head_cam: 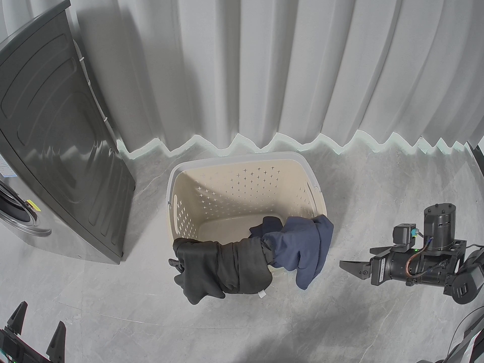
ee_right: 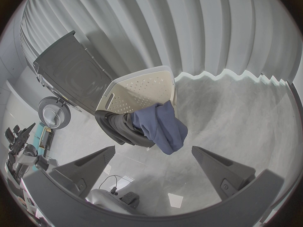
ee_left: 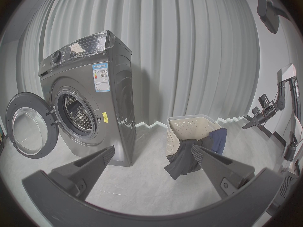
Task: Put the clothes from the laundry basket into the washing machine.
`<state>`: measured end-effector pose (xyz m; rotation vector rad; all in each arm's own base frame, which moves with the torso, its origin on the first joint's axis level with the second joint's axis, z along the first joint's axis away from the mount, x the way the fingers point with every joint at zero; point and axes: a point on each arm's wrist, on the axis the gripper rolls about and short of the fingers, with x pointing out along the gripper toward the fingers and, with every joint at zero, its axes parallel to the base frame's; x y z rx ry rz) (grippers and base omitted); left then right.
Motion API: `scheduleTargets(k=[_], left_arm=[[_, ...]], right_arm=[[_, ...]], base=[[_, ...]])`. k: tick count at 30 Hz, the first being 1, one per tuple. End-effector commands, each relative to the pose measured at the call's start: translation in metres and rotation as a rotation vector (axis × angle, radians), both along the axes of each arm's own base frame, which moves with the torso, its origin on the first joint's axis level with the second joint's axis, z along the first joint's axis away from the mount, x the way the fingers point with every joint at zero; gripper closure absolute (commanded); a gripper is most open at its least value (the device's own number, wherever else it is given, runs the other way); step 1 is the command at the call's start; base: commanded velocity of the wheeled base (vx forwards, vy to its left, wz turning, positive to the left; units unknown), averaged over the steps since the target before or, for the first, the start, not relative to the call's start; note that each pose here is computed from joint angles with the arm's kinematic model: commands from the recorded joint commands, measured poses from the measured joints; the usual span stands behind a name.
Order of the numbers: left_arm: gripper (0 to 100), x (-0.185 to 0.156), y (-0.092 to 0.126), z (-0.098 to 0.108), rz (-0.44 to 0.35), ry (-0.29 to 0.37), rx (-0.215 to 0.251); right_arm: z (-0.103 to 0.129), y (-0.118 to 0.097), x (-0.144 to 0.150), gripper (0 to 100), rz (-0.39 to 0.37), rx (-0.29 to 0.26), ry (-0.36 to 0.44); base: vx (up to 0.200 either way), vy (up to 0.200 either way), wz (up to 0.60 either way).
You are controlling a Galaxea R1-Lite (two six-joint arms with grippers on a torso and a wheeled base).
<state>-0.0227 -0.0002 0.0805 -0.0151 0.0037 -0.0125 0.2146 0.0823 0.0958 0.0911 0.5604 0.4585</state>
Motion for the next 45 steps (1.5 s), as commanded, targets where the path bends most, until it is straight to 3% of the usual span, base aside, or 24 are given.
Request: scheduleTargets(k=[1,14,20,31,37,45], left_arm=[[0,0.0,0.0,-0.004,0.0,-0.004,0.0],[0,0.0,0.0,-0.004,0.0,-0.004,0.0],[0,0.0,0.0,-0.004,0.0,-0.004,0.0],[0,0.0,0.0,-0.004,0.0,-0.004,0.0],[0,0.0,0.0,-0.004,0.0,-0.004,0.0],[0,0.0,0.0,-0.004,0.0,-0.004,0.001]], right_arm=[[-0.018,0.008,0.012,0,0.005,-0.021,0.041],[-0.039,0.028,0.039,0,-0.033,-0.024,-0.01],[-0.051,0.035,0.051,0,-0.03,-0.027,0.002],[-0.078,0.05,0.089,0,-0.061,-0.034,-0.024],[-0.093,0.061,0.101,0,-0.047,-0.036,-0.021],[-0.093,0.08,0.112,0,-0.014,-0.017,-0.061]], base=[[0.0,0.0,0.0],[0.0,0.0,0.0],[0.0,0.0,0.0],[0.0,0.0,0.0],[0.0,0.0,0.0],[0.0,0.0,0.0]])
